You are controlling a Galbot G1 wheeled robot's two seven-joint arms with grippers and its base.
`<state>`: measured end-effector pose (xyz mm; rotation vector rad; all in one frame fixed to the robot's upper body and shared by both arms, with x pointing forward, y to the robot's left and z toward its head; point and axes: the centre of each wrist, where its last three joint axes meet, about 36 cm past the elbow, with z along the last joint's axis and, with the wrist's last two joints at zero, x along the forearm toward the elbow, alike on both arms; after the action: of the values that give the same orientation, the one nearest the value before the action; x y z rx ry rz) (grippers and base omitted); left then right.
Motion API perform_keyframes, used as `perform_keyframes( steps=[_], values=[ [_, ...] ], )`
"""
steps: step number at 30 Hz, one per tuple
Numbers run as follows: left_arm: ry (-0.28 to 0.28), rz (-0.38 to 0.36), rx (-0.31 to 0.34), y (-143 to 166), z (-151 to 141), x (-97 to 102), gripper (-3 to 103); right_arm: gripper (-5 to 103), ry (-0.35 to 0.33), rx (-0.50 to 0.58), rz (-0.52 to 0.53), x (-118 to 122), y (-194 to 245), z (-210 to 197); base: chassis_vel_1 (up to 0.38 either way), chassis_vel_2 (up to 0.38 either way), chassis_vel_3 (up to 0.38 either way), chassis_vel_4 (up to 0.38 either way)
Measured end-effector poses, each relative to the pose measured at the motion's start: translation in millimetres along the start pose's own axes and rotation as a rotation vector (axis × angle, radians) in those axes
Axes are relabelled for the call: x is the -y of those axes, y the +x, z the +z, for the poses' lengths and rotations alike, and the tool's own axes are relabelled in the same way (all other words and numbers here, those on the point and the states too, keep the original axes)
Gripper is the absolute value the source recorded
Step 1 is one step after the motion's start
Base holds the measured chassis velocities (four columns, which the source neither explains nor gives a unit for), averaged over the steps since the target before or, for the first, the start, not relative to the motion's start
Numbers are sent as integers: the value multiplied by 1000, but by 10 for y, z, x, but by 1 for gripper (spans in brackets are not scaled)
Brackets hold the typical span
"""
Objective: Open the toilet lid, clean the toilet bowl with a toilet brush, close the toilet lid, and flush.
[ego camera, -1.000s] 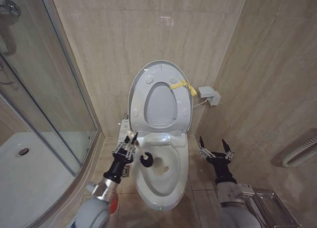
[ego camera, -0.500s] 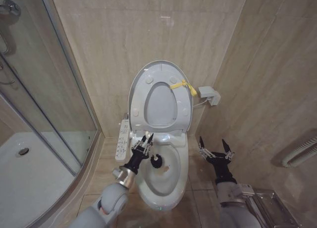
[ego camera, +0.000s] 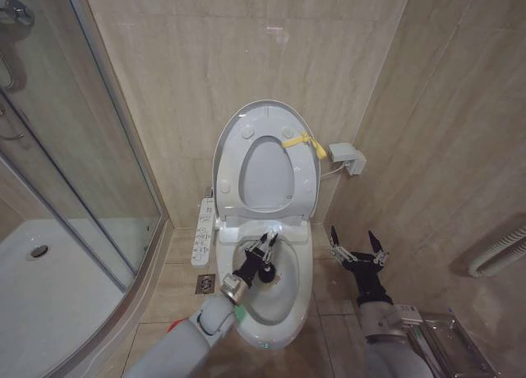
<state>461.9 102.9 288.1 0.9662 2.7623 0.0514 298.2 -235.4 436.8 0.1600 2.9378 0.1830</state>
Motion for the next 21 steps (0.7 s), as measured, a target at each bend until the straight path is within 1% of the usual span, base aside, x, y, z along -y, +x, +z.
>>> perform_keyframes(
  steps=[1, 3, 6, 9, 11, 13, 19, 21],
  values=[
    [0, 0, 0, 0, 0, 0, 22, 100, 0, 0, 0, 0, 0, 0, 0, 0, 0, 0],
    [-10, 3, -11, 24, 88, -6, 22, 100, 0, 0, 0, 0, 0, 0, 0, 0, 0, 0],
    [-18, -10, -19, 74, 142, -40, 22, 100, 0, 0, 0, 0, 0, 0, 0, 0, 0, 0],
    [-31, -33, -36, 167, 316, -118, 22, 100, 0, 0, 0, 0, 0, 0, 0, 0, 0, 0],
    [-32, -35, -40, 180, 358, -127, 22, 100, 0, 0, 0, 0, 0, 0, 0, 0, 0, 0],
    [-37, -34, -51, 230, 509, -164, 22, 100, 0, 0, 0, 0, 0, 0, 0, 0, 0, 0],
    [-36, -40, -53, 274, 622, -195, 22, 100, 0, 0, 0, 0, 0, 0, 0, 0, 0, 0],
    [-32, -40, -42, 263, 642, -196, 22, 100, 0, 0, 0, 0, 0, 0, 0, 0, 0, 0]
  ],
)
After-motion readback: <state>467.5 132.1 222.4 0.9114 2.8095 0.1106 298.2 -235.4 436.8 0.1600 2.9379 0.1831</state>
